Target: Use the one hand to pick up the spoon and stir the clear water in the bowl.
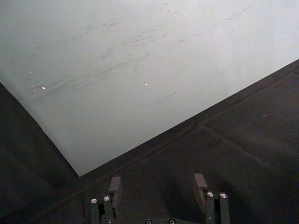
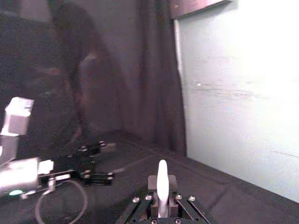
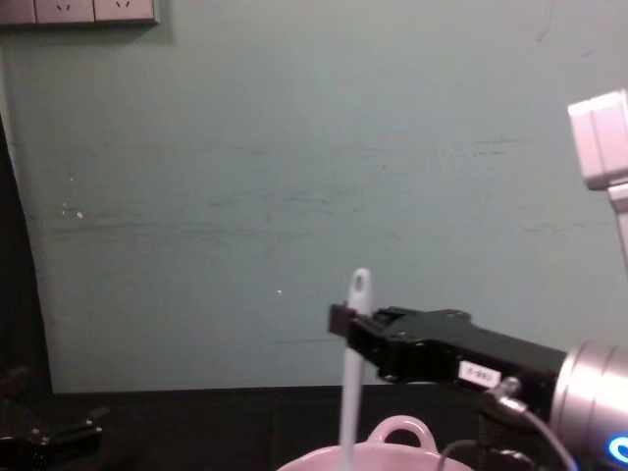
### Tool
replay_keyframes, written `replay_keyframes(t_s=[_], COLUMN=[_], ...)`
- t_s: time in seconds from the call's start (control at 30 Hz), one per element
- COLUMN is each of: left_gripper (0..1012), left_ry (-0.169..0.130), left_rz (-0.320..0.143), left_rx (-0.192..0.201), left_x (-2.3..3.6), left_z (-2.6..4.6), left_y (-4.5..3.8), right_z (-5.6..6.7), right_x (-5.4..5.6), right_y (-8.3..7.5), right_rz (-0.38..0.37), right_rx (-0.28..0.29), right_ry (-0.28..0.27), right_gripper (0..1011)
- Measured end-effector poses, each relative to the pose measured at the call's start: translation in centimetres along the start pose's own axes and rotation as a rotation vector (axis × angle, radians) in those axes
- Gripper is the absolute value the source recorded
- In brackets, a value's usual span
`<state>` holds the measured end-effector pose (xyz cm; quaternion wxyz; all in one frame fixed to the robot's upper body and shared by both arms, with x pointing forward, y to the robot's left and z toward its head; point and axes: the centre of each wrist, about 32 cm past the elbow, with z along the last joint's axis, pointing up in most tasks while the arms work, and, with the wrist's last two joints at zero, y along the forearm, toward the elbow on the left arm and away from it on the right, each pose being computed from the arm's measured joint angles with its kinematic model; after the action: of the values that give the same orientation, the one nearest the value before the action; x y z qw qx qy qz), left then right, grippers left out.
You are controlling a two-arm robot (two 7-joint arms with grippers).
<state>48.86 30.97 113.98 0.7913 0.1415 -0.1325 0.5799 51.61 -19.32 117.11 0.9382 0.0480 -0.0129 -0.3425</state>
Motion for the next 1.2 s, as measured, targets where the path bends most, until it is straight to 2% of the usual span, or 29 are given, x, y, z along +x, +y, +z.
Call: replay_keyframes(t_s=[0.2,0.5,0.63,0.8,1.0,1.2], left_gripper=[1005,1005,1005,1005,1005,1005], left_ry=[0.0,0.0,0.0,0.0,0.0,0.0], left_rz=[0.0,0.0,0.0,0.0,0.0,0.0], left_rx=[0.0,0.0,0.0,0.0,0.0,0.0], left_x=[0.0,0.0,0.0,0.0,0.0,0.0], left_z=[0.0,0.0,0.0,0.0,0.0,0.0], left_y=[0.0,0.0,0.0,0.0,0.0,0.0], right_z=[0.1,0.6,0.9,1.2,1.4,1.7], right_x=[1.7,2.3,2.0,1.1,-0.5,-1.6], right_y=[-1.3,-3.2,-3.8,-3.7,-2.7,-1.6], right_rz=[-0.074,-0.116,-0.114,-0.082,0.012,0.073], right_rx=[0.002,-0.003,-0.008,-0.025,-0.048,-0.041], right_ry=[-0.007,-0.029,-0.04,-0.064,-0.088,-0.09], right_gripper=[117,117,117,117,117,117])
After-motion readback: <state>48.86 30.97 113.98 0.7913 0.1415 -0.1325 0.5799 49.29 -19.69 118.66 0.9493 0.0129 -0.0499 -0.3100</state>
